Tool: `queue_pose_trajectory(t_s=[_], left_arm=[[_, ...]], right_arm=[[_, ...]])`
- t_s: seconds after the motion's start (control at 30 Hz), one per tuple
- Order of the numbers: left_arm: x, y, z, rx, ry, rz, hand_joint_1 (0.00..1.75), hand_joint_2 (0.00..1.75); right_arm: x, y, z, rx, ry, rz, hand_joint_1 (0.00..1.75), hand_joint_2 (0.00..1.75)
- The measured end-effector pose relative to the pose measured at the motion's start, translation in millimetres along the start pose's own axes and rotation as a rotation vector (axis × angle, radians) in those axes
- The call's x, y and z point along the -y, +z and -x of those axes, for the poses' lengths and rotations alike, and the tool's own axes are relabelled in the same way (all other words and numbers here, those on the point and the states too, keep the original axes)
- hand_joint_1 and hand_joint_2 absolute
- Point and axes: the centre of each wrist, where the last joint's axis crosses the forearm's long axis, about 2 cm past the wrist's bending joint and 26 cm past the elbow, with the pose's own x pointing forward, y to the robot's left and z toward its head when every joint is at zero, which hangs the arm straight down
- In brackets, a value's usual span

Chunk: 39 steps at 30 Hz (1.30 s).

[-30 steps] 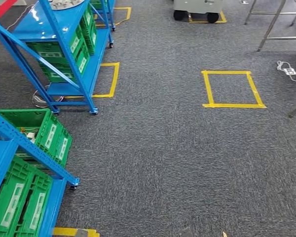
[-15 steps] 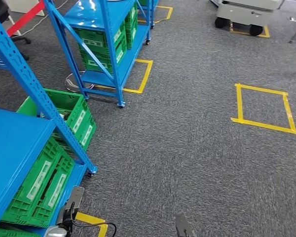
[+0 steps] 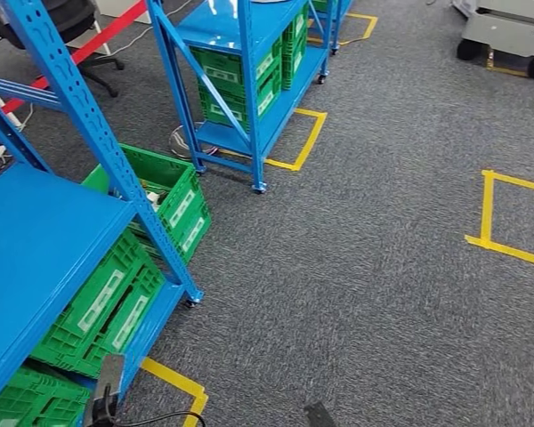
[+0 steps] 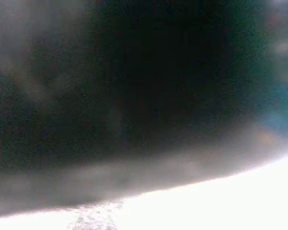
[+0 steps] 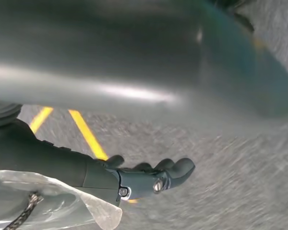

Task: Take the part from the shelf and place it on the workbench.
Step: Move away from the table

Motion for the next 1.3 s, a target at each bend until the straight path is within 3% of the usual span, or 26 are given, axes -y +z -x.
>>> queue_pose_trajectory(t_s=[0.1,0.2,0.47,0.57,0.67,0.73,0.8,0.87,0.93,1.0,1.07,1.3], left_arm=[[-22,1,14,-0.027,0.005,-0.021,0.00,0.00],[-31,-2,10,-0.023,-0.013,-0.037,0.00,0.00],[-21,-5,-2,-0.018,-0.067,-0.029,0.00,0.00],[28,1,-22,-0.022,-0.113,-0.028,0.00,0.00],[104,17,-78,-0.047,0.000,-0.117,0.00,0.00],[110,17,-121,-0.044,0.134,-0.117,0.00,0.00],[98,25,-158,-0.042,0.147,0.083,0.00,0.00],[100,50,-169,-0.019,-0.064,0.316,0.00,0.00],[106,75,-157,0.085,-0.321,0.406,0.00,0.00],[111,92,-145,0.206,-0.453,0.439,0.00,0.00],[110,101,-146,0.270,-0.466,0.451,0.00,0.00],[101,110,-160,0.348,-0.442,0.456,0.00,0.00]], right_arm=[[0,-4,-29,0.037,0.020,0.000,0.00,0.00],[1,-5,-46,0.077,0.011,0.001,0.00,0.00],[2,-5,-42,0.107,-0.042,0.020,0.00,0.00],[13,-9,-46,0.028,-0.155,0.065,0.00,0.00],[25,-13,-60,0.067,-0.240,0.065,0.00,0.00],[30,-13,-40,0.066,-0.350,0.071,0.00,0.00],[47,-4,23,-0.096,-0.551,0.141,0.00,0.00],[75,23,92,-0.282,-0.750,0.260,0.00,0.00],[88,47,113,-0.305,-0.812,0.295,0.00,0.00],[83,53,92,-0.221,-0.706,0.262,0.00,0.00],[76,55,66,-0.140,-0.581,0.241,0.00,0.00],[64,66,34,-0.016,-0.478,0.214,0.00,0.00]])
